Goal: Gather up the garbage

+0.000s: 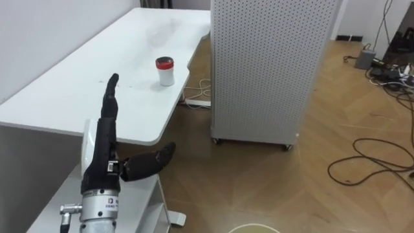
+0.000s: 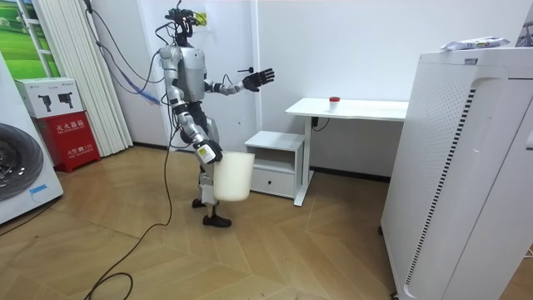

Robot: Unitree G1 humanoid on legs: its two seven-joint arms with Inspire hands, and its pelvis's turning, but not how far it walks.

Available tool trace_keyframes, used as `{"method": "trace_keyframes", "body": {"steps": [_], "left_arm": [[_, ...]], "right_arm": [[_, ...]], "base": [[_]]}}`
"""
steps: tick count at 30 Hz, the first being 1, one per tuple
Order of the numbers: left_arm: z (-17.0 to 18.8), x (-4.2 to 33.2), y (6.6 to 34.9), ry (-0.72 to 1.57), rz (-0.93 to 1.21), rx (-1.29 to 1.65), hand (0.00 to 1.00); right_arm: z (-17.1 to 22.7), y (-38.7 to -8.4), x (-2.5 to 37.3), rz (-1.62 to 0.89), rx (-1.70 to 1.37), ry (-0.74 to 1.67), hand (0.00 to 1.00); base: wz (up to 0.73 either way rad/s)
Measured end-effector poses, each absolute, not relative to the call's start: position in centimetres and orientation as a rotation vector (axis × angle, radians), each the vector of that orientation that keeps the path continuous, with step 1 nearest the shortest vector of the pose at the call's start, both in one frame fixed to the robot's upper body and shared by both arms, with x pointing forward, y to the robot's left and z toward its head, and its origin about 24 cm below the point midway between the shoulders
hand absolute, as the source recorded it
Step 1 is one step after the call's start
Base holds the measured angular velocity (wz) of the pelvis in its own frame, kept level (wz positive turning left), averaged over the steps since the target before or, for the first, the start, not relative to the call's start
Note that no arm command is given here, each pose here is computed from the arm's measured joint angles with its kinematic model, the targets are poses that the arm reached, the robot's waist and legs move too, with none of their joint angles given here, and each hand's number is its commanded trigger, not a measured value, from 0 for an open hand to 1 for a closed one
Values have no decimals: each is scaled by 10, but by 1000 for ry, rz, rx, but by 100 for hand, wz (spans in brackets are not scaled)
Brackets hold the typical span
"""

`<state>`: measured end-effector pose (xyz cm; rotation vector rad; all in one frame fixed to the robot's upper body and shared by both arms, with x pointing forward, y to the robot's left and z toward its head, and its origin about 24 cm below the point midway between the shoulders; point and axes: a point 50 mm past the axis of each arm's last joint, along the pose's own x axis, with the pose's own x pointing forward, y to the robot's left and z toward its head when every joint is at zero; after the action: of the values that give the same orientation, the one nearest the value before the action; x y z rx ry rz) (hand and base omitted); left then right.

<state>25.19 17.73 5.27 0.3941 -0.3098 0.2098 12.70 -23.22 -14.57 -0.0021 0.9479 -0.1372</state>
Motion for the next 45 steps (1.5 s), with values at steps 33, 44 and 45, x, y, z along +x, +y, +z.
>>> {"method": "trace_keyframes", "body": {"steps": [33,44,45], "left_arm": [[34,238,191,-212,275,331,0],[43,239,192,-250,286,323,0],[43,239,193,-251,288,324,0]], "right_arm": [[-148,-246,104,-121,-121,998,100],[-150,-241,101,-94,-138,1017,100],[-150,-241,101,-93,-138,1016,100]], "base": [[-15],[4],[5]]}}
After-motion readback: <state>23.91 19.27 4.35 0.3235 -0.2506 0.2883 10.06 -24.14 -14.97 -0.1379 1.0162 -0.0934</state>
